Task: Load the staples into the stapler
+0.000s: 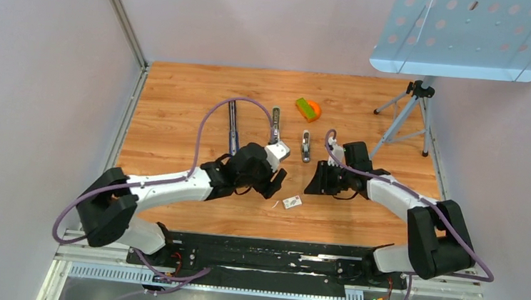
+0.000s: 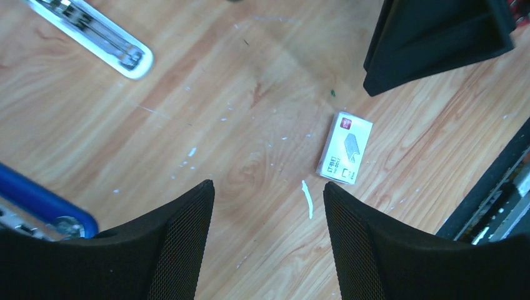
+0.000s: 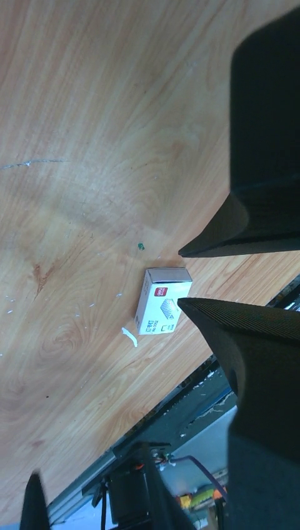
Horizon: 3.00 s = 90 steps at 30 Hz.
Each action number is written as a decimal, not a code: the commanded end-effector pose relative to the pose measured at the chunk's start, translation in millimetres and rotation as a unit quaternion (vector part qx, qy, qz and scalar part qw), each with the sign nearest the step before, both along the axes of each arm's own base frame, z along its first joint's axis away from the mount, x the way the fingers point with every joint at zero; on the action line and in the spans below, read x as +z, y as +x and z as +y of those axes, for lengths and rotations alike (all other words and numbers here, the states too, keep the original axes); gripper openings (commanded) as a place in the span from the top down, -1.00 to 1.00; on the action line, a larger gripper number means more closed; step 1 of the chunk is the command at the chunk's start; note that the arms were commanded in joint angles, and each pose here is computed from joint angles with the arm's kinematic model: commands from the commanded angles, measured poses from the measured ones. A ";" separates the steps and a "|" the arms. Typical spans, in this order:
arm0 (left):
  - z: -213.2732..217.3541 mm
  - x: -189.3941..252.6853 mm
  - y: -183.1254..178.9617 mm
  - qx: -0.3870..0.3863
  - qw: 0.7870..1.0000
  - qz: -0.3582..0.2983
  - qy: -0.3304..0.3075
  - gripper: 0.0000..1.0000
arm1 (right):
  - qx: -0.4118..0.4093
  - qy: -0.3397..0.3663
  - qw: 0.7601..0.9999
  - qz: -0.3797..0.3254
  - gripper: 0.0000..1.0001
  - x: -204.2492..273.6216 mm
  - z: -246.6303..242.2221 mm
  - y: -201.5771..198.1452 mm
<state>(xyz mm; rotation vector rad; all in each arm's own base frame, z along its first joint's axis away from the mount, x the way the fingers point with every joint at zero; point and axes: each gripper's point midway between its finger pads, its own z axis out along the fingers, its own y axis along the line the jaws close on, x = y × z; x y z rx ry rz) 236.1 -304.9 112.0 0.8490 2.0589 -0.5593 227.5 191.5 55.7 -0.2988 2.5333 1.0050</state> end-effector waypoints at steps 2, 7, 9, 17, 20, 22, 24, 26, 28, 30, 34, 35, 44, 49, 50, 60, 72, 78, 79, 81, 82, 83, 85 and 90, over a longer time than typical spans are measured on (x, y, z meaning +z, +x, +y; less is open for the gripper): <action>-30.0 -6.5 1.1 -0.026 1.000 -0.011 -0.012 -0.34 | -0.003 0.053 0.998 0.024 0.35 -1.2 3.5 -2.3; -43.7 -29.0 -9.2 -0.042 0.999 -0.010 0.006 -0.32 | -0.006 0.076 0.996 0.038 0.42 -6.1 6.7 -1.2; -48.8 -35.8 -13.2 -0.052 0.999 -0.005 0.006 -0.32 | -0.007 0.082 0.996 0.044 0.41 -7.4 8.1 -2.3; -64.0 -48.9 -26.1 -0.076 0.997 0.008 0.014 -0.39 | -0.008 0.081 0.996 0.045 0.33 -12.6 7.3 -2.5; -65.3 -55.8 -27.5 -0.081 0.996 0.010 0.021 -0.39 | -0.007 0.081 0.996 0.047 0.34 -14.2 7.3 -3.1; -66.2 -60.0 -28.1 -0.081 0.996 0.012 0.024 -0.38 | -0.006 0.082 0.995 0.050 0.35 -15.6 7.6 -4.4; -67.0 -64.1 -30.2 -0.083 0.996 0.016 0.028 -0.37 | -0.004 0.084 0.995 0.055 0.35 -17.3 8.0 -6.4; -67.3 -67.5 -30.9 -0.082 0.996 0.020 0.031 -0.36 | -0.004 0.085 0.995 0.056 0.35 -18.1 8.0 -7.8; -68.1 -69.4 -31.4 -0.083 0.996 0.021 0.031 -0.34 | -0.003 0.086 0.995 0.058 0.35 -19.1 8.0 -9.1; -69.0 -70.1 -30.7 -0.084 0.996 0.019 0.032 -0.32 | -0.001 0.088 0.994 0.059 0.35 -19.5 8.1 -10.8; -72.4 -70.8 -33.2 -0.094 0.995 0.021 0.029 -0.30 | 0.002 0.087 0.994 0.061 0.36 -21.3 7.6 -13.8; -73.0 -71.6 -33.9 -0.096 0.995 0.021 0.029 -0.30 | 0.002 0.088 0.994 0.061 0.35 -21.5 7.6 -14.4; -75.2 -81.1 -37.6 -0.107 0.993 0.024 0.044 -0.21 | 0.011 0.105 0.992 0.063 0.36 -21.0 11.7 -15.8; -73.8 -86.9 -38.9 -0.109 0.992 0.027 0.050 -0.10 | 0.015 0.114 0.991 0.069 0.41 -23.0 13.8 -17.2; -73.6 -87.8 -39.2 -0.110 0.992 0.028 0.051 -0.08 | 0.015 0.115 0.991 0.070 0.41 -23.6 14.0 -17.6; -73.9 -89.6 -39.1 -0.111 0.992 0.027 0.052 -0.03 | 0.019 0.133 0.988 0.079 0.47 -24.5 18.1 -18.7; -73.0 -96.6 -40.4 -0.113 0.992 0.030 0.055 0.01 | 0.031 0.166 0.982 0.089 0.50 -26.1 24.1 -23.6; -72.1 -99.4 -40.8 -0.114 0.991 0.031 0.056 0.11 | 0.034 0.176 0.980 0.089 0.52 -26.0 25.9 -24.5; -72.5 -99.1 -40.7 -0.114 0.991 0.031 0.055 0.12 | 0.035 0.178 0.979 0.089 0.52 -25.6 26.2 -24.4; -72.3 -99.7 -41.4 -0.115 0.991 0.032 0.056 0.14 | 0.035 0.177 0.979 0.090 0.53 -26.4 26.1 -24.7; -72.5 -98.7 -41.3 -0.115 0.991 0.031 0.056 0.14 | 0.033 0.176 0.980 0.089 0.53 -26.7 25.9 -24.5; -71.8 -98.1 -41.2 -0.115 0.991 0.030 0.056 0.13 | 0.033 0.176 0.980 0.089 0.53 -26.6 25.8 -24.0; -69.7 -96.6 -41.6 -0.116 0.991 0.027 0.058 0.07 | 0.030 0.173 0.981 0.089 0.51 -27.2 25.2 -24.2; -59.9 -97.5 -41.8 -0.112 0.991 0.021 0.071 -0.08 | 0.027 0.168 0.982 0.086 0.37 -26.3 24.0 -22.7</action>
